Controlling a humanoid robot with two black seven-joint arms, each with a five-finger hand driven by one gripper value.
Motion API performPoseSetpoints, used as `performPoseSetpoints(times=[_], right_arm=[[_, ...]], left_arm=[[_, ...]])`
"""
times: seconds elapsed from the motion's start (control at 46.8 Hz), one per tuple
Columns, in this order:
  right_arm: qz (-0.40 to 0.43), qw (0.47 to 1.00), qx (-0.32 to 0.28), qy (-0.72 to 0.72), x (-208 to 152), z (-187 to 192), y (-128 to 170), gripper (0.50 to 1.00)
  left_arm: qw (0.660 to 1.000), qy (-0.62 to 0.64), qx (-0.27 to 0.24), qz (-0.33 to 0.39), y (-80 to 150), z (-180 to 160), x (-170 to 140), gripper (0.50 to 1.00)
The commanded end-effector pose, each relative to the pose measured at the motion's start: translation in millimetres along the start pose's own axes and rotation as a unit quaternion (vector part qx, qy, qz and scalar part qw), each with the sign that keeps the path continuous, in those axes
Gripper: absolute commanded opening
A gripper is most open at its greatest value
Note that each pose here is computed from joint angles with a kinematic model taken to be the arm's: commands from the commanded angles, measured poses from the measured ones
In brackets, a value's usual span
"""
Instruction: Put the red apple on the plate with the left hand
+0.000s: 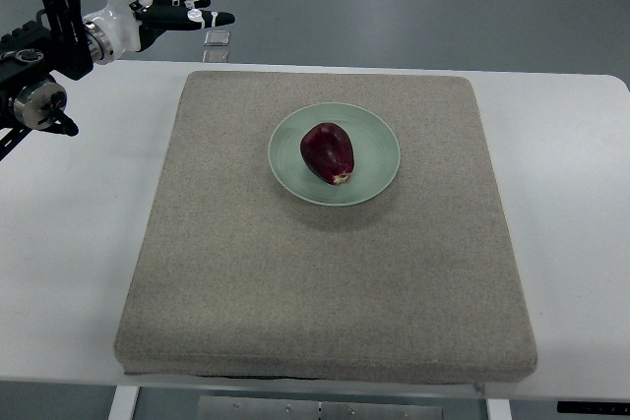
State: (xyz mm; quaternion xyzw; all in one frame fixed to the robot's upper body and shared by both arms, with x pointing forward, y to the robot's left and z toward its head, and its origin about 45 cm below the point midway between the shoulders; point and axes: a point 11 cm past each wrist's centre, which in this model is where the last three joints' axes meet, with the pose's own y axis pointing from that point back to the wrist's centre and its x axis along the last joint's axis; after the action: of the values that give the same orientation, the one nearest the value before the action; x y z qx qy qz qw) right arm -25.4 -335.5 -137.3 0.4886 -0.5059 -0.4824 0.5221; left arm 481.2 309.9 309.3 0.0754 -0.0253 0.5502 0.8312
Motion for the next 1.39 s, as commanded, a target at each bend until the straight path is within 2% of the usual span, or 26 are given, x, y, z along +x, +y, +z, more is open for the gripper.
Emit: performPoseSetpoints(times=[0.0,0.214,0.364,0.578,0.77,1.369], right_arm=[[0.0,1.0,0.0,0.0,0.0,-0.1,0.0,0.932],[0.0,1.0,0.0,-0.001,0.0,-0.1,0.0,0.932],[-0.001,1.0,0.0,0.0,-0.2,-0.1,0.0,0.932],[0.0,1.0,0.0,0.0,0.0,-0.1,0.0,0.932],[0.0,1.0,0.0,0.0,0.0,-0.1,0.0,0.932],[-0.001,1.0,0.0,0.004,-0.2,0.2,0.0,0.932]], left_arm=[[1.0,0.016,0.01,-0.012,9.7,-10.5,5.2,0.999],[0.984,0.174,-0.01,-0.034,30.7,-28.1,20.5,0.999],[0.971,0.237,0.001,-0.018,33.1,-44.0,27.4,0.999],[0.942,0.334,-0.003,-0.022,33.1,-47.4,23.6,0.999],[0.935,0.354,0.014,-0.037,26.6,-56.0,7.5,0.999],[0.931,0.362,0.028,-0.039,30.8,-73.3,-1.1,0.999]])
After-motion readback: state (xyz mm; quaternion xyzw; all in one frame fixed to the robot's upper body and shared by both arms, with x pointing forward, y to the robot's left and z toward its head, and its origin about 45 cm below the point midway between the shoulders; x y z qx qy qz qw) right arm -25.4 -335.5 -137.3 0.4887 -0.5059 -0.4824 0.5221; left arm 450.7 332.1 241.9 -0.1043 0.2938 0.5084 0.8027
